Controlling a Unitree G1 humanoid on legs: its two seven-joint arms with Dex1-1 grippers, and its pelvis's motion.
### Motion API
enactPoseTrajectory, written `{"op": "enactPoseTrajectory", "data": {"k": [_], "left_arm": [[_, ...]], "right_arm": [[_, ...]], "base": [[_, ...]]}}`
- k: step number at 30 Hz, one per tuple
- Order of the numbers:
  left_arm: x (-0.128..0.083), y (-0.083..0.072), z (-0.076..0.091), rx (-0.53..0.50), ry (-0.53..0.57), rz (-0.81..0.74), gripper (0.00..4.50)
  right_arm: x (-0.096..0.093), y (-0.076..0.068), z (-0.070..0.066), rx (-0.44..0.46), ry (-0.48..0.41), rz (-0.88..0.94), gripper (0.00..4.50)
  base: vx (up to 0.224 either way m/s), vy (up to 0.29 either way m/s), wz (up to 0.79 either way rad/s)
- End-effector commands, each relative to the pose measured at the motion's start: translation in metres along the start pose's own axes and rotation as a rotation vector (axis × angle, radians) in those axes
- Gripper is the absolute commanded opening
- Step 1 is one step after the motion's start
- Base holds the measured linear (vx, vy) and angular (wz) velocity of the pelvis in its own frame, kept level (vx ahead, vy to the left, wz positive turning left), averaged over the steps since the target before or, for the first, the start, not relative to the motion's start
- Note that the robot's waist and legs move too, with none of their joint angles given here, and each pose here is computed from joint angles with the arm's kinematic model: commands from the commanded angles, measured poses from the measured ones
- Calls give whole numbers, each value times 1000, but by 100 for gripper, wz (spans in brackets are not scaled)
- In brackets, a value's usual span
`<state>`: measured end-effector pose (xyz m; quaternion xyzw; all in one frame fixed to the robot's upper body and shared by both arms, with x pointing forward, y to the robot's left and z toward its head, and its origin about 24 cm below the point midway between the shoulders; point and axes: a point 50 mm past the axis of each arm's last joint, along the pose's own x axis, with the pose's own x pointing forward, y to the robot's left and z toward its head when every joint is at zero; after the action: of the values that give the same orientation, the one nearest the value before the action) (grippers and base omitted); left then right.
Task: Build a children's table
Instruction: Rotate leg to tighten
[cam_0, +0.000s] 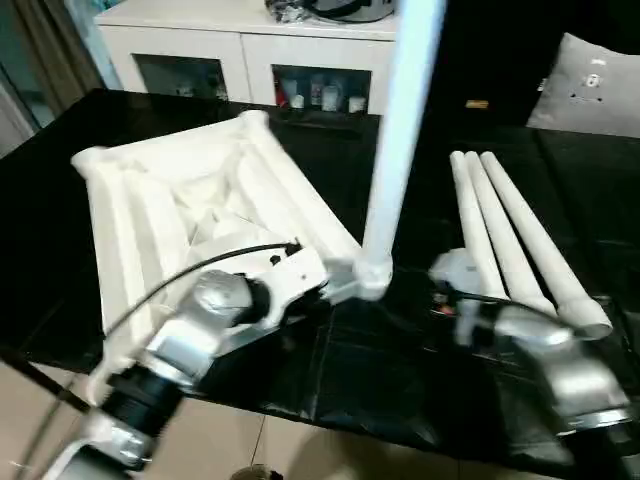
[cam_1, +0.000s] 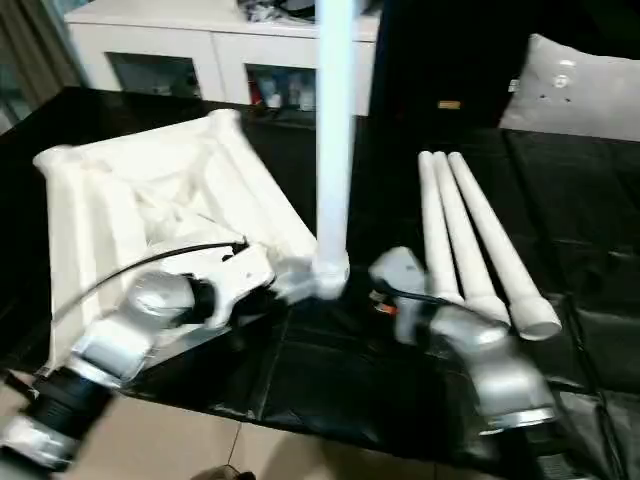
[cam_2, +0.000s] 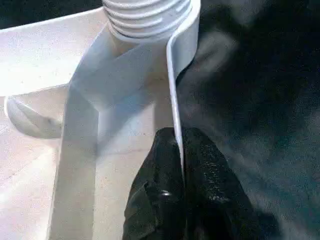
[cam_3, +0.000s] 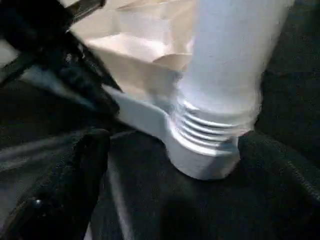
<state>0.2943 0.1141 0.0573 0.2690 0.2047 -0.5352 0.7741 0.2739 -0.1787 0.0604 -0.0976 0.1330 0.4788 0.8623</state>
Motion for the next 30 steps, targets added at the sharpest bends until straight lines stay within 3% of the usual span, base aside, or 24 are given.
{"op": "enactPoseTrajectory", "data": {"k": [1, 7, 16, 20, 22, 30], "left_arm": [[2, -6, 2, 86, 12, -103, 0], [-14, -15, -6, 196, 23, -334, 0], [-17, -11, -8, 238, 36, -373, 0], [-17, -10, -8, 248, 39, -377, 0], [-17, -9, -8, 252, 39, -378, 0], [-16, -8, -9, 251, 38, -380, 0]], "right_arm": [[2, 2, 11, -24, -27, 66, 446], [-2, 5, 16, -77, 10, 233, 446], [7, 16, 12, -59, 26, 343, 362], [11, 18, 10, -63, 35, 355, 349], [13, 18, 10, -60, 33, 357, 314], [19, 20, 8, -27, 24, 361, 275]], "base": [[0, 0, 0], [0, 0, 0], [0, 0, 0], [0, 0, 0], [0, 0, 0], [0, 0, 0]]}}
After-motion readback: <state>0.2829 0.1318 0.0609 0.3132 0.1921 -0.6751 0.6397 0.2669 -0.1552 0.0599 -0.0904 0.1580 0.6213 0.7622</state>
